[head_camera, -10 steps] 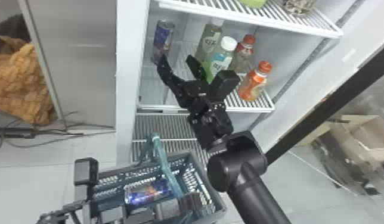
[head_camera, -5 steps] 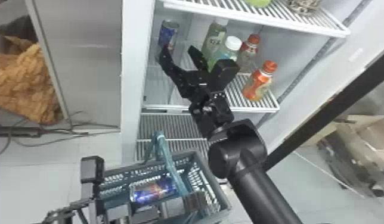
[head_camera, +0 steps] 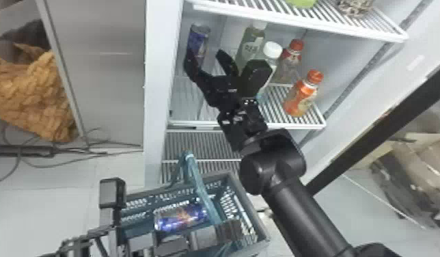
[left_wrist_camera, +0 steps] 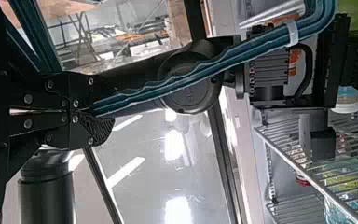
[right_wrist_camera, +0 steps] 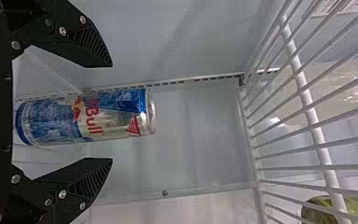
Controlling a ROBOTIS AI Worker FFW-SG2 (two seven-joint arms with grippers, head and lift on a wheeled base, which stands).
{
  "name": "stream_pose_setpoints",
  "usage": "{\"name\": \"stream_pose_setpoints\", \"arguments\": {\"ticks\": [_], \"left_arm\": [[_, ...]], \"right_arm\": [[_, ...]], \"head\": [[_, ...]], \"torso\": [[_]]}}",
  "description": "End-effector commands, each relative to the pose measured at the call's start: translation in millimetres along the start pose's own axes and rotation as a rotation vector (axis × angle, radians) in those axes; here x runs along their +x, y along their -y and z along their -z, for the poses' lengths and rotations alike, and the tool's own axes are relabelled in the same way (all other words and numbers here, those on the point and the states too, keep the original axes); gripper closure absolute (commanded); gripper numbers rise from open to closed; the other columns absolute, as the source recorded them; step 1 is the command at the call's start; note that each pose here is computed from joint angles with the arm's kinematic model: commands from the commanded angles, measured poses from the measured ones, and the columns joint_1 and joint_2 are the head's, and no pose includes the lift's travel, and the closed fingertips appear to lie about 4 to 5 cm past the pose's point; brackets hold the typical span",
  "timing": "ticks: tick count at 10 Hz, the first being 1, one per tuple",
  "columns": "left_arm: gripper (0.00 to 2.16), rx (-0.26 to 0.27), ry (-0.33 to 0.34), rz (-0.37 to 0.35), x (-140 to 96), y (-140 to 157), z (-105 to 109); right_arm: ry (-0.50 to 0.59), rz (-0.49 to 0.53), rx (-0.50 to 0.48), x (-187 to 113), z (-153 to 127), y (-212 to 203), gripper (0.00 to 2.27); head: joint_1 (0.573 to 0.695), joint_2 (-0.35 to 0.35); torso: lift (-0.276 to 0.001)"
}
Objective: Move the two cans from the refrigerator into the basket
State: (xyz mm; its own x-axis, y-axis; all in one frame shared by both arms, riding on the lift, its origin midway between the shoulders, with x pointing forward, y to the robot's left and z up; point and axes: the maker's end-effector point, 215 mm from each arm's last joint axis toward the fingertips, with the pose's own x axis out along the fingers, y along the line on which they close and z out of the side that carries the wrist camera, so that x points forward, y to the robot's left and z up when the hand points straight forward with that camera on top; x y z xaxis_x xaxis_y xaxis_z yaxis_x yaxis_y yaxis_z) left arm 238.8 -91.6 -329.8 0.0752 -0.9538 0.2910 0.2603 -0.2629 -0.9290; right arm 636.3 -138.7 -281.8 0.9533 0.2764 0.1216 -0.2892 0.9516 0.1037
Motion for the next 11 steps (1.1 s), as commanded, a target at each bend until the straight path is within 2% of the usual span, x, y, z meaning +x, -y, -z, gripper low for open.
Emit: {"name": "stream_pose_setpoints", "arguments": {"ticks": [1,8,9,11], "left_arm": [[1.19,0.002,0.001,0.0,0.3,0.2,-0.3],[1.19,0.008,-0.005,-0.001,3.5,-0.5,-2.0],[1.19,0.007,-0.004,0.0,4.1,-0.4,-1.9],[1.19,0.012,-0.006,0.001,5.4,-0.2,-3.4]], "right_arm": [[-0.012,0.004,-0.006,5.1,1.5,0.9,0.32],[-0.054,0.001,-0.047,29.2,10.4,-0.4,0.4],[-0.064,-0.002,-0.058,35.6,11.3,-2.7,0.44],[-0.091,-0.007,-0.05,43.7,16.5,-6.4,0.7]], "head": [[0.695,-0.289],[0.695,-0.276],[0.695,-0.273],[0.695,-0.264]], "torso": [[-0.276],[-0.276],[-0.276],[-0.276]]}}
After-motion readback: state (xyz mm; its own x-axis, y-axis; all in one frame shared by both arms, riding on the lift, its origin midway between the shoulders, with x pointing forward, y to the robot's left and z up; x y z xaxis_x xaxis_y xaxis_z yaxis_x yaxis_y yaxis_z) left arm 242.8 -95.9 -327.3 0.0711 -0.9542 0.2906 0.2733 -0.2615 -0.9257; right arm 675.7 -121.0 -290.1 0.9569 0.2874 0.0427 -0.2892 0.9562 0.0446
